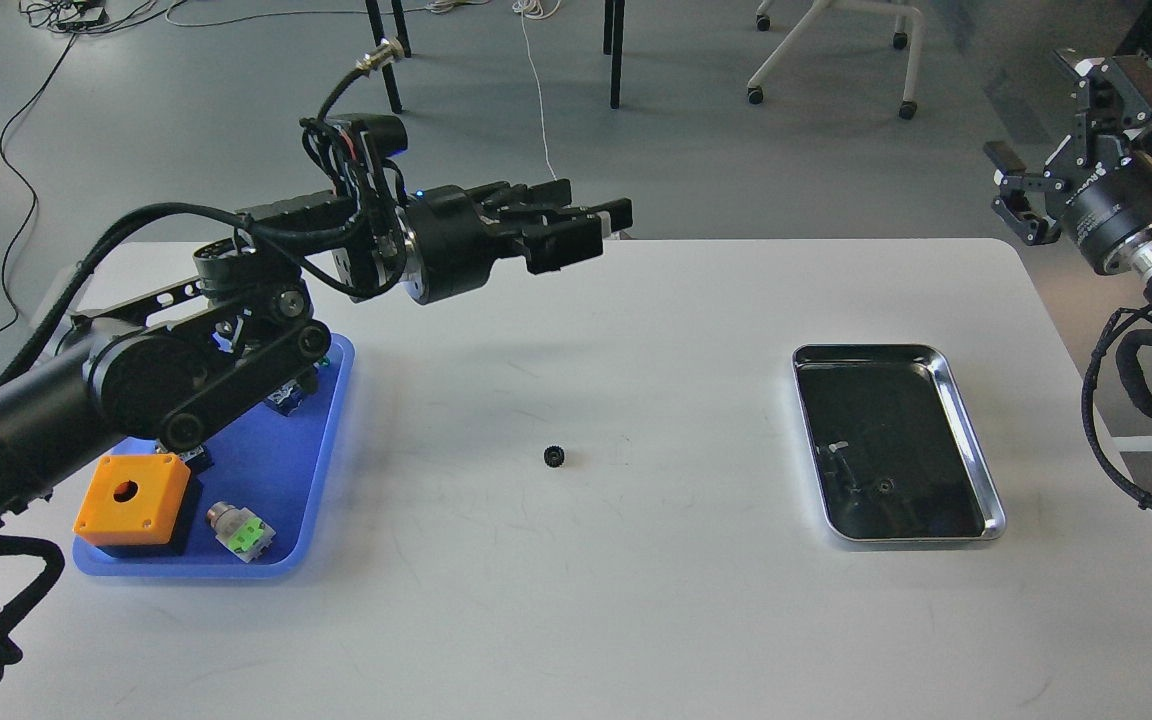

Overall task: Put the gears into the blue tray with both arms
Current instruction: 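Reach the left hand toward the black gear on the table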

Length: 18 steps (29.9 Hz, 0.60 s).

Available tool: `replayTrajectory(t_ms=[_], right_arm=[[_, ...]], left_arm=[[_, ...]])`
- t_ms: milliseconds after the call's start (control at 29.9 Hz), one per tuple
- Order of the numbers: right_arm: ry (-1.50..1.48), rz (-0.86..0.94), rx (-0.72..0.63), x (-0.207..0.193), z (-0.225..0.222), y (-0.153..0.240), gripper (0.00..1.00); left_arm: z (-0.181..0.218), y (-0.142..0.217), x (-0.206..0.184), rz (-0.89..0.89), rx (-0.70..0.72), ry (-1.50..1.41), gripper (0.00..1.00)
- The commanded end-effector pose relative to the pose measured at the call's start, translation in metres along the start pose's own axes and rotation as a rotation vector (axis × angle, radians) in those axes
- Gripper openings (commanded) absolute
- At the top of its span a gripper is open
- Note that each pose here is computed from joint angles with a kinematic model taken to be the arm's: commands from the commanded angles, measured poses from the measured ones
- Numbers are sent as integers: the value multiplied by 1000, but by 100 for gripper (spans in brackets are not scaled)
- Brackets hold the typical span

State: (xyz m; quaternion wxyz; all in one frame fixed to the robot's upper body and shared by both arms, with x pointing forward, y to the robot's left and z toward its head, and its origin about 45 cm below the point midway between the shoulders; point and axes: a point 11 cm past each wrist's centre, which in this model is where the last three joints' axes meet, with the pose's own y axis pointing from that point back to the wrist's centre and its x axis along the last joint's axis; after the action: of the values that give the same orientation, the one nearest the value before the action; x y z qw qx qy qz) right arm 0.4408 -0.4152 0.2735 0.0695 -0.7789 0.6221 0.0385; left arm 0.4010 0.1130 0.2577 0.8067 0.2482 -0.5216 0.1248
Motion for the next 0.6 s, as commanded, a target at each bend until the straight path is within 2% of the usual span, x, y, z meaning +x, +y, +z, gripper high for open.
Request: replayTrajectory(t_ms=[0, 100, 301, 401, 568], right_arm=[[-26, 18, -14, 11, 8, 15, 98], [-67, 29, -37, 20, 25, 32, 98], [-164, 52, -41, 34, 47, 66, 99], [-178, 65, -39, 38, 51, 73, 99], [-184, 64, -32, 38, 50, 72, 99]], left_arm=[[9, -11, -45, -120, -32, -177, 80], [19, -24, -75, -174, -69, -235, 77], [-1, -20, -132, -305, -53, -360, 73], [-7, -16, -141, -328, -47, -377, 72], [-20, -6, -161, -376, -9, -367, 63]])
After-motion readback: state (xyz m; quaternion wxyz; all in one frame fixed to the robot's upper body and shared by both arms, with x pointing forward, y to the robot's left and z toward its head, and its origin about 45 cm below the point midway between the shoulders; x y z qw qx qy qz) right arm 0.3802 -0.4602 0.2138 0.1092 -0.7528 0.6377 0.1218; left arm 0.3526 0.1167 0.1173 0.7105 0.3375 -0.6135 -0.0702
